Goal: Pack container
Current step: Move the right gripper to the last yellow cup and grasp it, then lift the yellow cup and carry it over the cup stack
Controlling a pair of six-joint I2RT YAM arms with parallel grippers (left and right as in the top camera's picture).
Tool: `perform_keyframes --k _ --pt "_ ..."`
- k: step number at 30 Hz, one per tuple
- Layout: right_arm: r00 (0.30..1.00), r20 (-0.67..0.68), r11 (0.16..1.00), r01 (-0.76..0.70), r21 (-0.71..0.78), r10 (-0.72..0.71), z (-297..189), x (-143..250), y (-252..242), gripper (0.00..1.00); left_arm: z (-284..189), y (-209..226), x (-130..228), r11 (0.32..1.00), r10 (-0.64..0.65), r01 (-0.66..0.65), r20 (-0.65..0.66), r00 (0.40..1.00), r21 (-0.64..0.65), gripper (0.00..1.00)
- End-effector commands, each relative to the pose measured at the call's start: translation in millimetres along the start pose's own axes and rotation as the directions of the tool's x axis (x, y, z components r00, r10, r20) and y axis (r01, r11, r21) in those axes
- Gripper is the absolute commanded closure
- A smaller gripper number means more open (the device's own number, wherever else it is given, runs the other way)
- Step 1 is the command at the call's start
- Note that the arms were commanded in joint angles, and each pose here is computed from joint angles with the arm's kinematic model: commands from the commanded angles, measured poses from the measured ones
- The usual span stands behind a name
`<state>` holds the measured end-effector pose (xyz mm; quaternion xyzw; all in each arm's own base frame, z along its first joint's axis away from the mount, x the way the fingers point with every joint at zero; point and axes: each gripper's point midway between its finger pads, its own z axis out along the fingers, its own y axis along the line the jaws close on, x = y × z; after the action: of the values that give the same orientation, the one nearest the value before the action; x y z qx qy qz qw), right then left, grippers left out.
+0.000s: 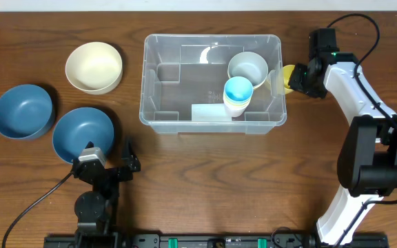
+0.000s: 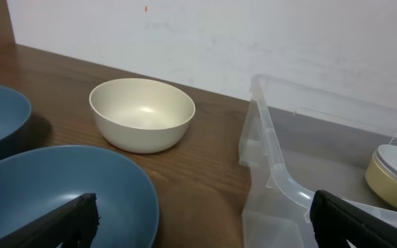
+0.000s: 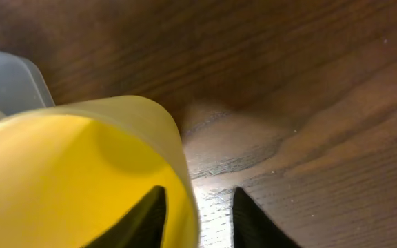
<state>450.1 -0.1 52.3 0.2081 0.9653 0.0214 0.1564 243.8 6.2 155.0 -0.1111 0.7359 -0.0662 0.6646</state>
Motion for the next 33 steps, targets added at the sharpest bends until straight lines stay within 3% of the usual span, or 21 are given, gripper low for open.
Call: perform_keyframes --k 1,4,11,18,27,33 --pt "1.000 0.010 1.000 -0.009 0.009 0.009 0 -4 -3 0.81 2 6 18 1.000 -0.006 0.005 -0.044 0.999 -0.018 0.02" --pt "1.000 0.002 1.000 -0.021 0.014 0.021 0 -3 -6 0.99 2 6 18 1.000 -0.006 0.005 -0.044 0.999 -0.018 0.02" --pt "0.998 -0.004 0.997 -0.069 0.030 0.069 -12 -6 -24 0.99 2 6 18 1.000 -0.006 0.005 -0.044 0.999 -0.018 0.02" --pt "0.989 0.096 0.993 -0.115 -0.013 0.116 -71 -25 -40 0.99 2 6 18 1.000 -0.006 0.005 -0.044 0.999 -0.018 0.02" --pt "0.957 0.289 0.967 0.075 -0.245 -0.001 -186 -22 15 0.99 2 6 18 1.000 -0.006 0.005 -0.044 0.999 -0.018 0.02" --pt "0.930 0.338 0.919 0.255 -0.302 -0.146 -215 13 75 0.99 2 6 18 1.000 -0.006 0.005 -0.044 0.999 -0.018 0.02"
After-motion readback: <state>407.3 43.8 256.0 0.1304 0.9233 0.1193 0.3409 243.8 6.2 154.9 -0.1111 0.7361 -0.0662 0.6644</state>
